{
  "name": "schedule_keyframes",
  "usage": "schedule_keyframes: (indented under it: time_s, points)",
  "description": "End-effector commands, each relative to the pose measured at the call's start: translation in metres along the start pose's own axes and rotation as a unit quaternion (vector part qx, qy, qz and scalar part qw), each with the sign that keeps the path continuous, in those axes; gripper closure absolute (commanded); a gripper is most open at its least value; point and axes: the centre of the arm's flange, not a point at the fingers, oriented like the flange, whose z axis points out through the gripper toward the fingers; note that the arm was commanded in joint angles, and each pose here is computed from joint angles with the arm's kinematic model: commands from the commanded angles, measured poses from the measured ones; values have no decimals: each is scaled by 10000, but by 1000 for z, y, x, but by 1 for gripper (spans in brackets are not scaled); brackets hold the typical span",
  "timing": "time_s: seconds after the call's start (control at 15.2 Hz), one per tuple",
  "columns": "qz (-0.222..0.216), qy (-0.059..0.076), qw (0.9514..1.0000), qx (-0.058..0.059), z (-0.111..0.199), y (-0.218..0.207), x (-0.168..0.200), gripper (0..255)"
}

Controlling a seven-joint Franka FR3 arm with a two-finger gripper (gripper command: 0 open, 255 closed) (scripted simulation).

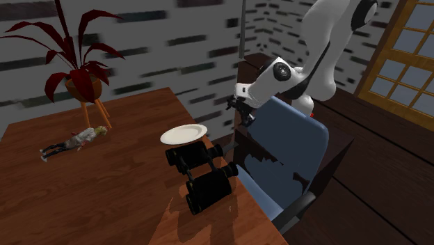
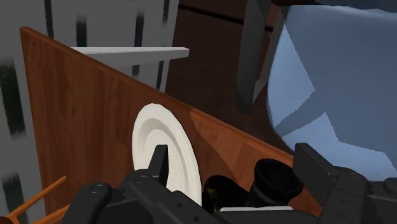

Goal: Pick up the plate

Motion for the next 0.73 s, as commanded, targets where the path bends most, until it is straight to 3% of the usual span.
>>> schedule_keyframes:
  time_s: [0.0, 0.33, 0.66]
  points:
    - [-38, 155, 9994, -301, 20, -6, 11, 0]
    - [-77, 468, 9936, -1027, 72, -12, 43, 0]
    - [-115, 779, 9815, -1746, 122, -11, 78, 0]
